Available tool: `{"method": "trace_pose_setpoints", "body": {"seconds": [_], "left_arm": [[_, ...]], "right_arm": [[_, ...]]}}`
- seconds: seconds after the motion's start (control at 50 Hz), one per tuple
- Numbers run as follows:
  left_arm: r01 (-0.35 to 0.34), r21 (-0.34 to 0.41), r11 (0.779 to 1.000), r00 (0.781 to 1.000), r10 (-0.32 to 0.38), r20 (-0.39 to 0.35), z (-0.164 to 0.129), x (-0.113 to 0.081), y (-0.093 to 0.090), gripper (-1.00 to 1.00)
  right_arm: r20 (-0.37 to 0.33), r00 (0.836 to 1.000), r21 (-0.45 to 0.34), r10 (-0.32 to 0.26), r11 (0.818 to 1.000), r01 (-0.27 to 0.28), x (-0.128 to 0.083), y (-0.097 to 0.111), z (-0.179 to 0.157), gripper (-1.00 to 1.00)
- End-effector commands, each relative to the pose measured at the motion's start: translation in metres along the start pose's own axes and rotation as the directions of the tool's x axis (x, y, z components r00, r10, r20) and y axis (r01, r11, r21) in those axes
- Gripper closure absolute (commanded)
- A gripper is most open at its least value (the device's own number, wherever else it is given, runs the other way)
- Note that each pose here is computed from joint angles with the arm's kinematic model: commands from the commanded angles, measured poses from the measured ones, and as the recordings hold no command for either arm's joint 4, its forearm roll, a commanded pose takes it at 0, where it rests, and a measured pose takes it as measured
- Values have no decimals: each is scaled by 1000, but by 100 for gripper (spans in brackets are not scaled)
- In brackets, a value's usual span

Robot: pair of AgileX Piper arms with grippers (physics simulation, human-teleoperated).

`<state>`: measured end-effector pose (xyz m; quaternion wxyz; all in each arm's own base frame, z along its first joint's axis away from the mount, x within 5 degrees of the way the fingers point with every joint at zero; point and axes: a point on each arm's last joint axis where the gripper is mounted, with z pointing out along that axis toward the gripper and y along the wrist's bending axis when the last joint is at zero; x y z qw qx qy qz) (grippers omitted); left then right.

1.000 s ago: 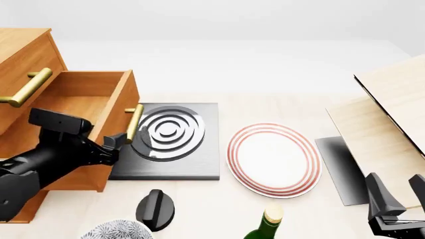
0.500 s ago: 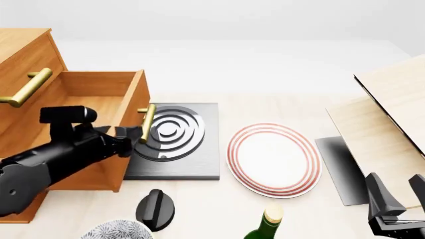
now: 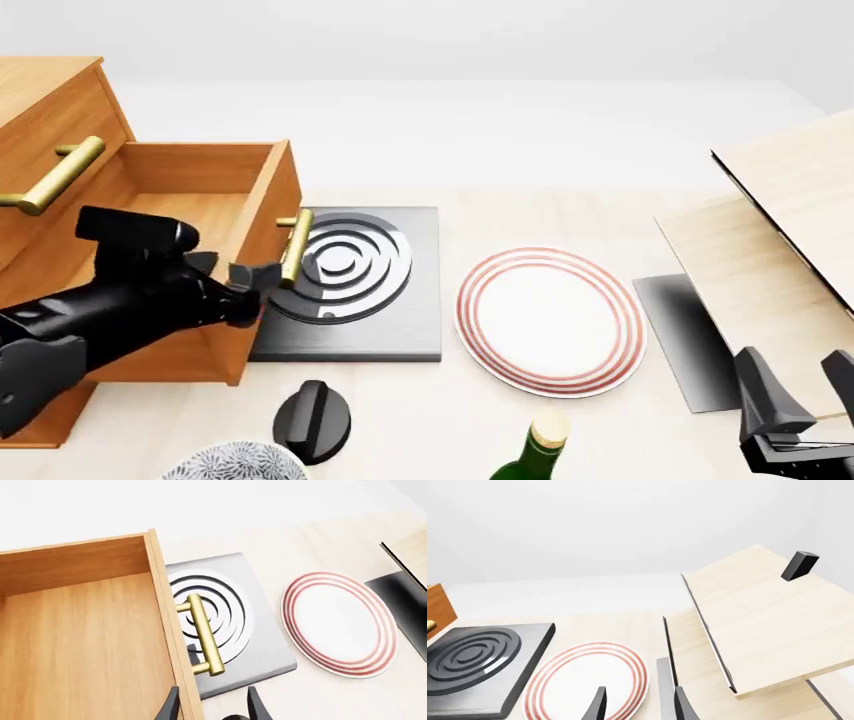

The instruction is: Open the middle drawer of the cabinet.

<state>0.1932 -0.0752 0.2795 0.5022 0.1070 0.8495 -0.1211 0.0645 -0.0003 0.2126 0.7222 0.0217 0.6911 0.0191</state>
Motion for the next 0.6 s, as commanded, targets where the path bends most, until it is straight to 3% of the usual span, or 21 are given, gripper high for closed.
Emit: {"method": "trace_pose_setpoints", "body": {"seconds": [0.02,0.12,0.16,0.2,0.28,0.42,0.5,0.6], "left_arm": [[-302,-18,953,916,296,272,-69,-28,-7,-100],[-311,-96,945,891,325,317,-97,-24,2,-100],[-270,-101,957,892,288,347,-111,-28,3,-100],[-291,-157,944,865,330,378,-129,-26,7,-100],[-288,-210,934,843,352,406,-153,-24,8,-100],[-267,-242,933,839,348,417,-168,-22,9,-100],[-214,-291,932,834,330,443,-187,-26,10,-100],[-208,-384,900,778,390,492,-223,-25,5,-100]], "right_arm": [[0,1000,0,0,1000,0,0,0,0,-100],[0,1000,0,0,1000,0,0,0,0,-100],[0,1000,0,0,1000,0,0,0,0,-100],[0,1000,0,0,1000,0,0,0,0,-100],[0,1000,0,0,1000,0,0,0,0,-100],[0,1000,0,0,1000,0,0,0,0,-100],[0,1000,0,0,1000,0,0,0,0,-100],[0,1000,0,0,1000,0,0,0,0,-100]]}}
